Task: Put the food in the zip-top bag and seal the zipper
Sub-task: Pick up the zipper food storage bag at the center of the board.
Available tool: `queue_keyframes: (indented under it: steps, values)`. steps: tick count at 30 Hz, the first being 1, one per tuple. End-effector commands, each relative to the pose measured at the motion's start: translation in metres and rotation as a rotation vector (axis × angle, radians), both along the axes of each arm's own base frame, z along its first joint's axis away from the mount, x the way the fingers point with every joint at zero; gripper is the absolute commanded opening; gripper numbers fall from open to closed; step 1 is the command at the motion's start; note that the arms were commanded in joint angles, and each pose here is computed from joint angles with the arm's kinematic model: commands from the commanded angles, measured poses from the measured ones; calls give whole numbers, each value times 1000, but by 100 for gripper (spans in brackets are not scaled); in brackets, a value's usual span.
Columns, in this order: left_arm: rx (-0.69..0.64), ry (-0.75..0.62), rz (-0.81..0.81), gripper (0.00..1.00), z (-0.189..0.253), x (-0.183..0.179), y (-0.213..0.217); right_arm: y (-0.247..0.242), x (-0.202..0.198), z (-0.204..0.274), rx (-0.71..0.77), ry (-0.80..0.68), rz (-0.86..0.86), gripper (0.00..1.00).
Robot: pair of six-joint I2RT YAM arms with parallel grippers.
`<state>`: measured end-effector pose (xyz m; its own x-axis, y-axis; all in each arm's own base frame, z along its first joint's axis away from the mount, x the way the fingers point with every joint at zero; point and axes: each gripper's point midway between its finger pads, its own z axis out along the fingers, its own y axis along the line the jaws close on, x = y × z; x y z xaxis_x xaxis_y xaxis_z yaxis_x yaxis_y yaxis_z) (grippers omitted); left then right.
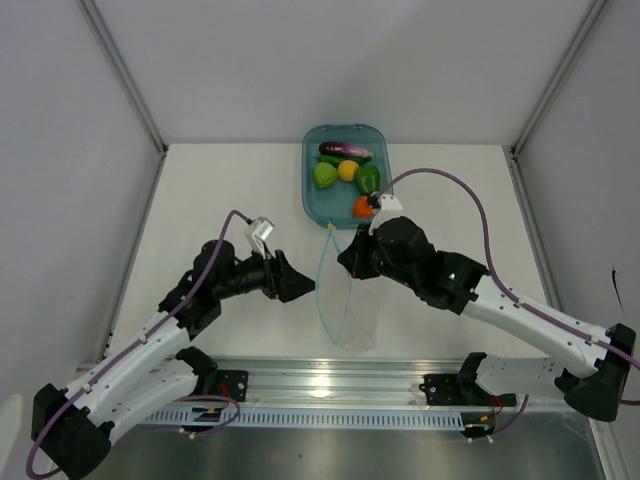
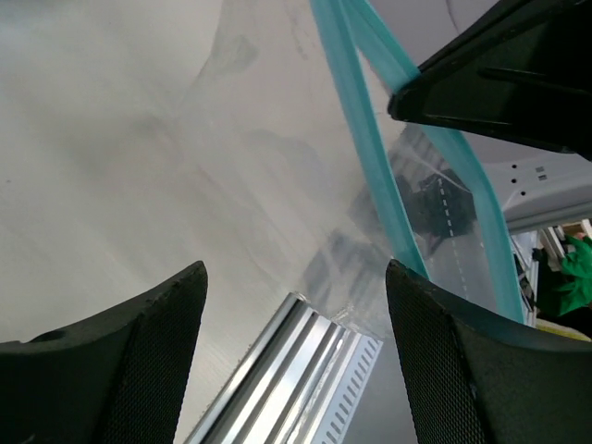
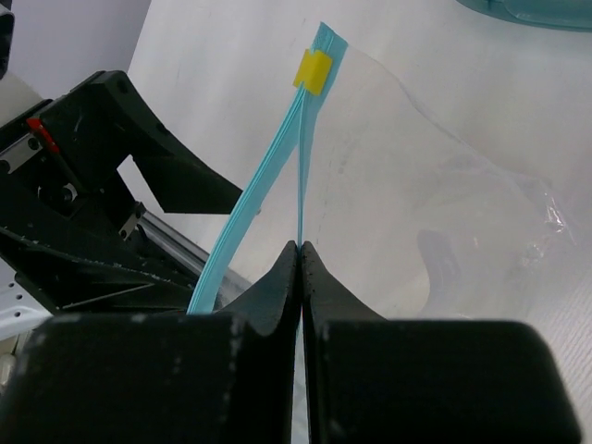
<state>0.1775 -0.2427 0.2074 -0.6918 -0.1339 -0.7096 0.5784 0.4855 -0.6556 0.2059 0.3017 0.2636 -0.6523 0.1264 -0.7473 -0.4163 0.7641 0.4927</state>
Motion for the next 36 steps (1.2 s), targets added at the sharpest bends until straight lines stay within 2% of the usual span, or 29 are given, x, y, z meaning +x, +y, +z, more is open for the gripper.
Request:
queue_keyframes:
  steps: [1,11,14,21,24,25,27,28,30,31,32,36]
  values:
    - [-107,-26,-64,80,25,-11,-8,7,-1,4,6,-21,21,0]
    - [-172,40,84,79,29,-5,4,19,-6,-5,-50,-33,24,0]
    - [-184,77,53,79,23,-9,0,24,-6,0,-41,-42,26,0]
    - [-119,127,34,75,3,-9,-4,32,-7,12,-26,-61,33,0]
    - [-101,126,28,66,2,-11,-3,32,-8,16,-21,-68,32,0]
    - [-94,116,22,56,7,-11,-3,32,-7,17,-16,-70,30,0]
    - [-80,111,14,46,7,-12,-2,34,-7,21,-5,-77,30,0]
    - [-77,73,6,36,18,-11,-2,35,-7,22,0,-78,32,0]
    - [-48,68,15,24,19,-14,3,39,-6,23,8,-80,38,0]
    - [-42,15,41,6,34,-8,7,40,-5,24,11,-80,39,0]
    - [6,44,62,0,26,-11,14,42,-5,23,6,-80,46,0]
    - [77,-24,220,1,53,-2,43,55,1,20,8,-74,71,0]
